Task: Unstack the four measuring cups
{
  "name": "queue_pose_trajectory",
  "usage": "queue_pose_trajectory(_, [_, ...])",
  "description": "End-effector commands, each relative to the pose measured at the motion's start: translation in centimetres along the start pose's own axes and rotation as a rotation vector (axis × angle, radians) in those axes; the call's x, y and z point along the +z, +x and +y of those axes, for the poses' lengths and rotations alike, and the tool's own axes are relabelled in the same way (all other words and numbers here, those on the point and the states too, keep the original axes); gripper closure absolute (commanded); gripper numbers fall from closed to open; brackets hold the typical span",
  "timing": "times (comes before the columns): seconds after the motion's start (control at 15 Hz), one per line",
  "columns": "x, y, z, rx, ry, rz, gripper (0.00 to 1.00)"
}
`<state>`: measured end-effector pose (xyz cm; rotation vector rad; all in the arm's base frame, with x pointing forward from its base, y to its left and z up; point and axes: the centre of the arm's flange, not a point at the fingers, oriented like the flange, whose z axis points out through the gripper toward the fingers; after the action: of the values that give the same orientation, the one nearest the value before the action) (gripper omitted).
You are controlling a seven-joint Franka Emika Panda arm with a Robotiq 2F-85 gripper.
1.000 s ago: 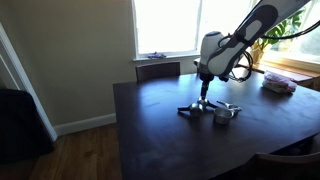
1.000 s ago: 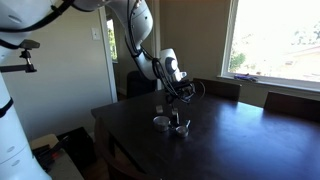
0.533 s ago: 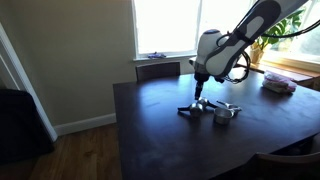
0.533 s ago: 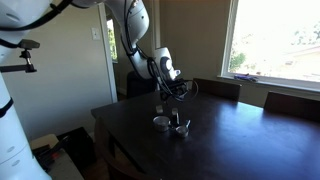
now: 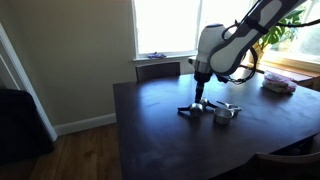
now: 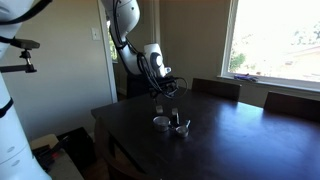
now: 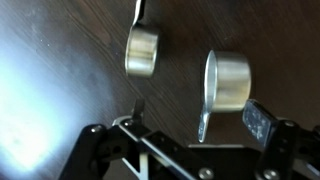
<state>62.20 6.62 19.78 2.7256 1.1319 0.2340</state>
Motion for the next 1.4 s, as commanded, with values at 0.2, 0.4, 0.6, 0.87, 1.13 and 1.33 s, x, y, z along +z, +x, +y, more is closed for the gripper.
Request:
queue_pose_trajectory(0.2, [-1.7, -2.0, -3.0, -0.022, 0.067, -0.054, 0.0])
queue_pose_trajectory(0.4, [-0.5, -1.3, -3.6, -0.033, 0.123, -0.083, 0.0])
queue_pose_trajectory(0.6, [0.2, -0.9, -4.1, -0.041, 0.165, -0.09, 0.0])
queue_pose_trajectory(0.87, [0.8, -0.8, -3.9, -0.037, 0.156, -0.068, 0.0])
queue_pose_trajectory(1.13, [0.7, -1.3, -3.3, -0.03, 0.148, -0.057, 0.0])
queue_pose_trajectory(1.33, [1.2, -1.1, -2.5, -0.021, 0.153, -0.048, 0.0])
